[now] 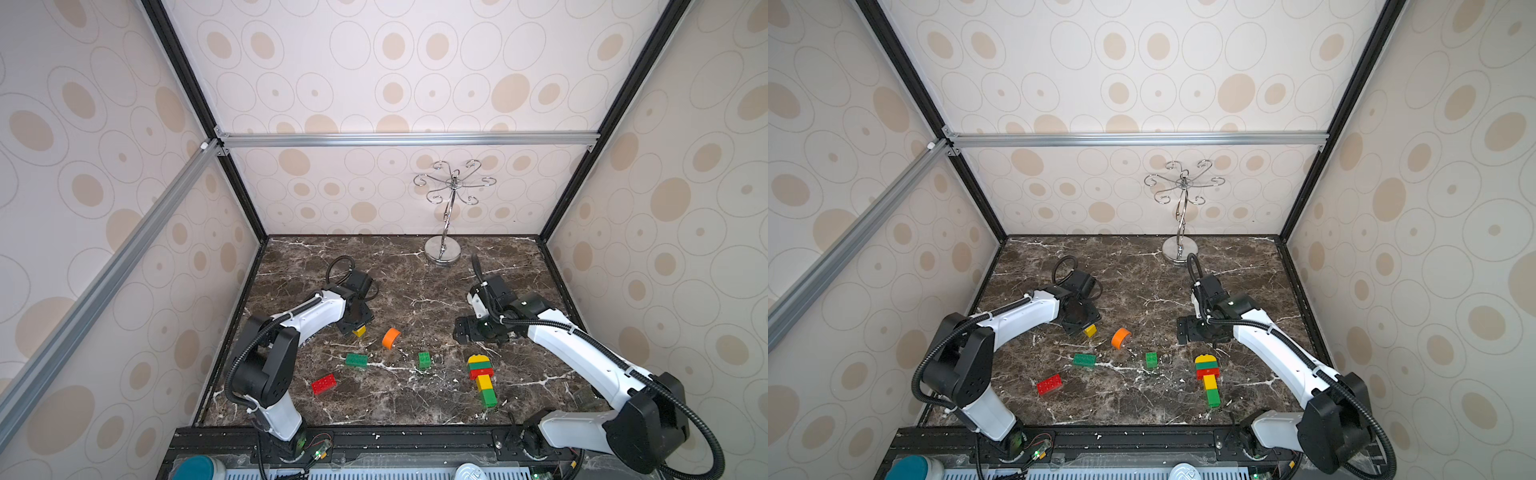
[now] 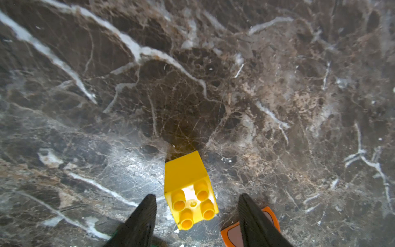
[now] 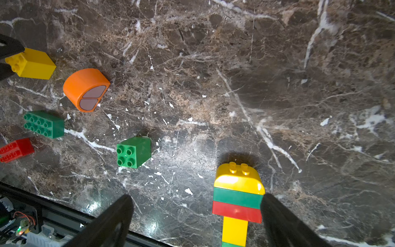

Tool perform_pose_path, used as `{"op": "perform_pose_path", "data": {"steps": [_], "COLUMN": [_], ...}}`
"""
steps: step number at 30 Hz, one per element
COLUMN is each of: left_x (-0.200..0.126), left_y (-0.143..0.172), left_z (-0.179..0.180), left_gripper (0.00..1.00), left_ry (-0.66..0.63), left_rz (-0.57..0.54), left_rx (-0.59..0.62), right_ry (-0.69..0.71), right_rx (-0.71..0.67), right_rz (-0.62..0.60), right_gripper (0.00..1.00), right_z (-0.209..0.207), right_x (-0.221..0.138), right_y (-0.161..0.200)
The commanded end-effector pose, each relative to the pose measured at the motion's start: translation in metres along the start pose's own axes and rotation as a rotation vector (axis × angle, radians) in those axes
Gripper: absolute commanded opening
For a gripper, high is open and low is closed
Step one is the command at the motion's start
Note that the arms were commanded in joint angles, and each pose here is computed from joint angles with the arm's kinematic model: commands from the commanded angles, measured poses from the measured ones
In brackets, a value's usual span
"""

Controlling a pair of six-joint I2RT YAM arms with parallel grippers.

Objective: Assemble an ice cream with lego
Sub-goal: Pick up the lego brick from the center of the board.

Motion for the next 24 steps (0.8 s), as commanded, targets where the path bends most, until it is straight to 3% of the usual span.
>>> {"op": "perform_pose_path", "data": {"steps": [1, 19, 24], "left_x": [-0.001, 0.0044, 0.0008], "left_y": [-0.002, 0.0009, 0.0006], "left_z": [-0.0038, -0.003, -0.0056], "left_gripper": [0.59, 0.43, 0.32], "left_ry": [-0.042, -0.046, -0.028], "left_rz": [-0.006, 0.03, 0.043], "left_rx": [-0.012, 0.001, 0.03], "right_ry": [-0.005, 0.002, 0.005], "right_rx": [-0.007, 0.009, 0.015], "right_rz": [0.016, 0.004, 0.002], "right_gripper": [0.97, 0.99, 1.0], "right_z": [-0.0031, -0.0081, -0.0095], "right_x": [-0.002, -0.0064, -0.0063], "right_y": [0.0055, 0.0103, 0.0126]}}
Point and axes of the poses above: each gripper's point midway between its finger pads, its own x axis out along the fingers, its own z axis along the line the jaws close on, y = z × x, the point moved 10 cm from there along -x, back along the fingers, and after that the axes turned 3 degrees about -x, right-handed, at the moved point
